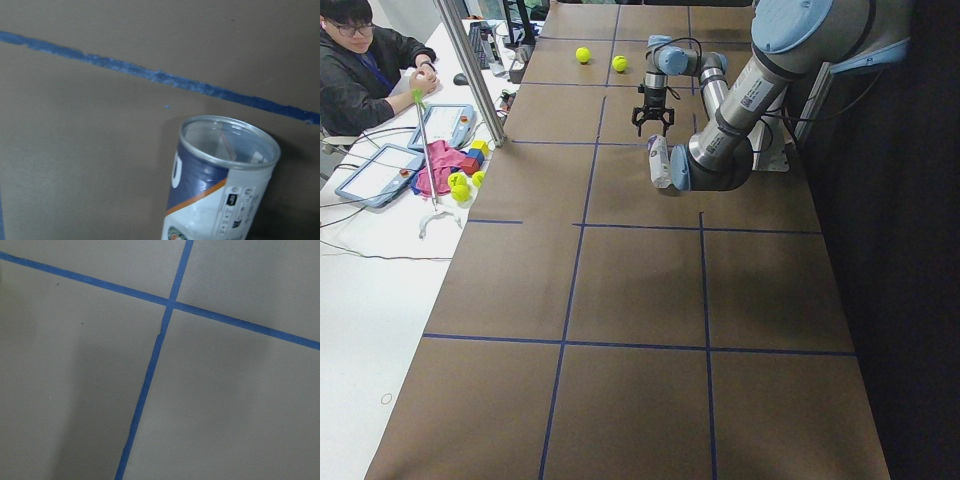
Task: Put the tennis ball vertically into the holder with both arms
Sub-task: 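Move the left gripper down over the white tennis-ball can lying on its side, then close the left gripper around the can's body, then lift the can with the left gripper and turn it upright, open end up, then hold the upright can steady with the left gripper at table center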
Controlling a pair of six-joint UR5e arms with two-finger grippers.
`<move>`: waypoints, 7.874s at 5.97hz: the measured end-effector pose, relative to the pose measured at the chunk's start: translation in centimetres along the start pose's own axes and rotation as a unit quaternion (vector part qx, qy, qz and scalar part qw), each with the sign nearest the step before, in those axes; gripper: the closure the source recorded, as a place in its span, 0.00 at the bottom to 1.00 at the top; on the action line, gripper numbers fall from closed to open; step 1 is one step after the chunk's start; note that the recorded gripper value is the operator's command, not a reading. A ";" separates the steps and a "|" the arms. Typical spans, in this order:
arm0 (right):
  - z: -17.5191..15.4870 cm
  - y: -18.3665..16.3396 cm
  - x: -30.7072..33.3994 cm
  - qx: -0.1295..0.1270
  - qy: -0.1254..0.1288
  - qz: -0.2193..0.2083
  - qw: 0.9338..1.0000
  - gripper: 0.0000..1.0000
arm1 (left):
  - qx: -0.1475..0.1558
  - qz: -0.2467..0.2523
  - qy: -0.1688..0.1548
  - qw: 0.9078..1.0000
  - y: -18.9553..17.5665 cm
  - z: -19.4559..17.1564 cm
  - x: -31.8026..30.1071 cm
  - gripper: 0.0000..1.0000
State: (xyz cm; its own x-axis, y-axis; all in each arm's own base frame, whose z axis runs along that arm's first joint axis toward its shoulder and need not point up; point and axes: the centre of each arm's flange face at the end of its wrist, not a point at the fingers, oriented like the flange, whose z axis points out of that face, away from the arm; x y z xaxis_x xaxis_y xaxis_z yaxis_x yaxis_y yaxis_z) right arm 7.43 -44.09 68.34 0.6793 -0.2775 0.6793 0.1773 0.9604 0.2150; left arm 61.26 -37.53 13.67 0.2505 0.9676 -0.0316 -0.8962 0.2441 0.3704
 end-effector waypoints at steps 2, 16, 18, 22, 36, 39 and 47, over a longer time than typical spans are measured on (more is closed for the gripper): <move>0.0 0.0 0.0 0.000 0.000 0.000 1.000 0.00 | -0.009 0.005 0.003 1.000 -0.8 1.3 1.0 0.00; 0.5 0.2 0.5 -0.005 -0.001 0.003 1.000 0.00 | 0.001 0.012 0.008 1.000 -3.7 6.3 2.3 0.28; 0.5 0.2 0.5 -0.005 -0.001 0.003 1.000 0.00 | 0.014 0.012 0.006 1.000 -3.6 5.1 2.2 0.28; 0.5 0.3 0.5 -0.005 -0.001 0.004 1.000 0.00 | 0.142 -0.002 -0.010 0.990 0.5 -6.9 -0.7 0.27; 0.5 0.3 0.5 -0.005 -0.001 0.004 1.000 0.00 | 0.717 -0.086 -0.024 0.691 9.6 0.3 -7.1 0.25; 0.5 0.3 0.5 -0.005 -0.001 0.004 1.000 0.00 | 0.719 -0.104 -0.038 0.686 8.7 5.3 -8.1 0.24; 0.5 0.3 0.5 -0.005 -0.001 0.004 1.000 0.00 | 0.711 -0.137 -0.022 0.689 8.6 7.6 -8.3 0.17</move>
State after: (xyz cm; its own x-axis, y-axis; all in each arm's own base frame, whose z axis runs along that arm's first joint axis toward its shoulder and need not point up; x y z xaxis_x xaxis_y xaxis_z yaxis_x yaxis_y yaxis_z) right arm 7.43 -44.00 69.11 0.6788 -0.2692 0.6832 0.1783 0.9630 0.2024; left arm 54.27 -43.97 24.15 0.3774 0.8875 -0.2644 0.4442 0.0770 0.8926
